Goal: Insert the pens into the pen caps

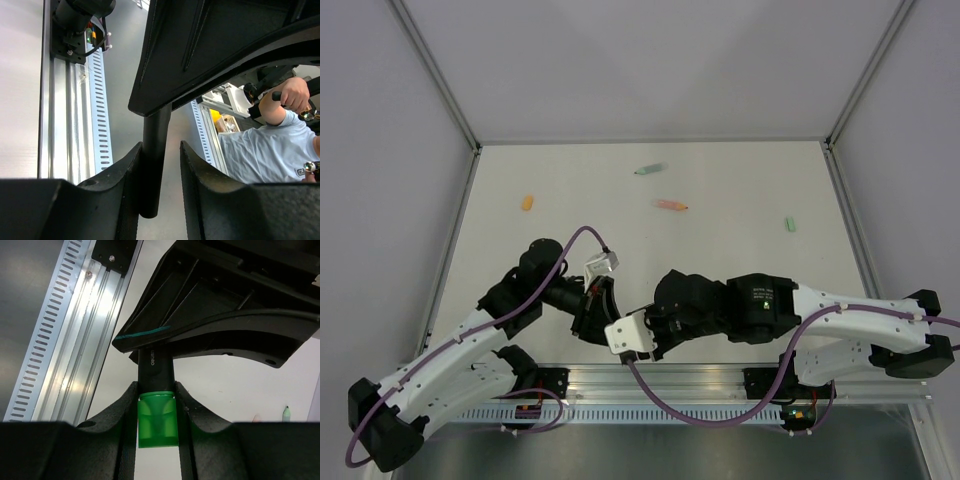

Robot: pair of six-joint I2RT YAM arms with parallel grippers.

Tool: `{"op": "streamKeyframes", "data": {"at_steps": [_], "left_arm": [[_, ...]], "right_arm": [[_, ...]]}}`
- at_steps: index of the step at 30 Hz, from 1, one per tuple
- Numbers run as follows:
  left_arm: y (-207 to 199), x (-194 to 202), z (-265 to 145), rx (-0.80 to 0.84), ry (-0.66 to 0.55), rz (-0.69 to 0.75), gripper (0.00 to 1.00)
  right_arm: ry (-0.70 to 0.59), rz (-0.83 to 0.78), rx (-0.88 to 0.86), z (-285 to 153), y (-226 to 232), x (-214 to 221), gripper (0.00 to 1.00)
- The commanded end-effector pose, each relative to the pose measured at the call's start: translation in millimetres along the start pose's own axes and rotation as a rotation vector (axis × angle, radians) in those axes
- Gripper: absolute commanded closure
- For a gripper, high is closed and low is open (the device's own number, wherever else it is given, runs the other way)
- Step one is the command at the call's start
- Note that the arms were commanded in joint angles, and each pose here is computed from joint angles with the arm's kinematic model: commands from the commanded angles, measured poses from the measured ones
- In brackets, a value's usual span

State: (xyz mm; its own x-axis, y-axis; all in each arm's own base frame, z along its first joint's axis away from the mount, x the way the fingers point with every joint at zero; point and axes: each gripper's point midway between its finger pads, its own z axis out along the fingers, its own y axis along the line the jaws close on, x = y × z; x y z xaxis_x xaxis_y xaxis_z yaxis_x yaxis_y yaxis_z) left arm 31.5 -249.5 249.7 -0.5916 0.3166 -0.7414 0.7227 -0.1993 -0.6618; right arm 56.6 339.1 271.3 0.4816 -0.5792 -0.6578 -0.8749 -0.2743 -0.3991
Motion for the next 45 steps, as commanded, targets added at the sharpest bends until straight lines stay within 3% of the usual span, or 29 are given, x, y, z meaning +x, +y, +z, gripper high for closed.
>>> {"op": "streamKeyframes", "data": {"at_steps": [1,4,6,7,14,19,22,30,35,40,41,45], "left_arm": [[-2.9,-5.9,2.2,0.009,0.004,0.041,0.61],[-4.0,-4.9,3.2,0.012,0.009,0.047,0.67],[-5.9,-4.9,3.2,0.016,0.012,0.056,0.96],[-5.6,-4.6,2.9,0.012,0.011,0.056,0.98],[10.8,-12.9,4.2,-0.075,-0.037,0.068,0.98],[13.8,-5.8,11.4,0.024,0.014,-0.011,0.98],[17.7,-11.6,9.8,-0.035,-0.017,0.05,0.96],[-2.4,-13.1,4.8,0.002,-0.047,0.105,0.98],[2.1,-17.4,5.8,-0.014,-0.085,0.114,0.98],[5.6,-31.9,2.8,-0.091,-0.158,0.142,0.98],[5.4,-33.3,2.8,-0.094,-0.161,0.145,0.98],[10.7,-36.6,1.9,-0.128,-0.178,0.147,0.98]], "right_arm": [[-0.024,-0.025,-0.009,-3.9,-8.2,-9.9,1.0],[-0.011,-0.032,-0.019,-0.8,-10.7,-7.1,1.0],[-0.005,-0.035,-0.021,0.2,-13.7,-4.8,1.0],[0.001,-0.033,-0.022,2.1,-14.9,-2.9,1.0],[0.014,-0.017,0.036,3.5,-31.7,4.7,0.96],[0.018,-0.017,0.042,4.0,-33.5,5.3,0.95],[0.027,-0.012,0.039,7.1,-33.1,7.0,0.95],[0.027,-0.015,0.079,7.1,-43.8,6.0,0.94],[0.025,0.004,0.16,3.6,-60.6,4.1,0.63],[-0.024,0.047,0.206,-4.7,-65.5,-1.9,0.43],[-0.035,0.062,0.216,-6.9,-65.9,-2.3,0.34],[-0.089,0.078,0.247,-20.2,-65.1,-5.6,0.27]]}}
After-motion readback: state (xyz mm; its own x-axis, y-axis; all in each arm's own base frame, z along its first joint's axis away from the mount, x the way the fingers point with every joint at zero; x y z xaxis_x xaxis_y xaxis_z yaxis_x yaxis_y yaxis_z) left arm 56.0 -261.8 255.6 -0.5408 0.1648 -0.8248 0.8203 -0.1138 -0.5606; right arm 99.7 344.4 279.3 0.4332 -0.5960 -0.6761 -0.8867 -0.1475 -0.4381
